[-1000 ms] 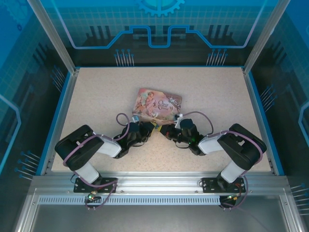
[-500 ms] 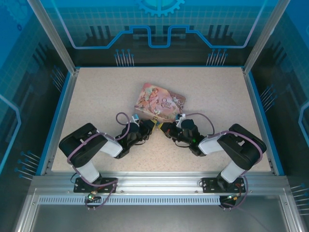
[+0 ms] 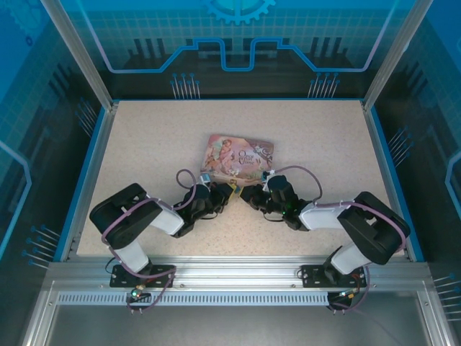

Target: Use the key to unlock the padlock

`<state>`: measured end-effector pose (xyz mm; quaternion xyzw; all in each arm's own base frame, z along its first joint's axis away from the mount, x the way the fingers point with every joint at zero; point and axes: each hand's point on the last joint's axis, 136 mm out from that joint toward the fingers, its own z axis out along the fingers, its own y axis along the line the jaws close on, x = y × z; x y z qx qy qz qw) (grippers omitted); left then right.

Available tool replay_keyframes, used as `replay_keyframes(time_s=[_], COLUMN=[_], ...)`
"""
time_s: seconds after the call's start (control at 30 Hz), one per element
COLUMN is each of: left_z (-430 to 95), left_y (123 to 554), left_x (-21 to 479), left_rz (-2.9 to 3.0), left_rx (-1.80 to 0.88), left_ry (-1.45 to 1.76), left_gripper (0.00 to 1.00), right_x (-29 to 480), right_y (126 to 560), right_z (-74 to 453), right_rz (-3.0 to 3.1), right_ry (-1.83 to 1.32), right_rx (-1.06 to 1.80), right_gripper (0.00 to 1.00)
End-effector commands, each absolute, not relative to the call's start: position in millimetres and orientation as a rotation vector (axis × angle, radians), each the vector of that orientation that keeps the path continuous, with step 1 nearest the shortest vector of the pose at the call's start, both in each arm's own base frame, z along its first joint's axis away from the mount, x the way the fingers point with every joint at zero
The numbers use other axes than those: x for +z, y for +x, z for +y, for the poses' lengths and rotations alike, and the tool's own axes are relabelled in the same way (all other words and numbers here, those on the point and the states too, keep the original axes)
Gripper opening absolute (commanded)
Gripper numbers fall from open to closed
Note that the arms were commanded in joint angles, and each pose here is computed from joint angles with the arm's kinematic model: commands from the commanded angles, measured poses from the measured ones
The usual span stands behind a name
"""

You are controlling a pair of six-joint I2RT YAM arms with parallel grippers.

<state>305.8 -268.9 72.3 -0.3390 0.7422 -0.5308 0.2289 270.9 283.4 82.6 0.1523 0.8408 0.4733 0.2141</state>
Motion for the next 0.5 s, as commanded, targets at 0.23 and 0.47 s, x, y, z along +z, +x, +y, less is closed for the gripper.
replay_keyframes(time_s=[0.23,0.47], left_z=[-269.7,-272.5], left_y=[306.3,308.0], left_x=[83.8,89.8], left_rz=[2.039,2.056], left_rx=[-1.452,-1.440], left_ry=[-0.926,-0.916], left_gripper=[0.00,0.00], right_x=[92.7,121.0], right_y=[260.2,250.2], right_z=[260.9,225.2], right_rz=[2.386,2.327], right_ry=[0.228,-0.391], right_rx=[1.059,0.510], right_gripper=[0.45,0.46])
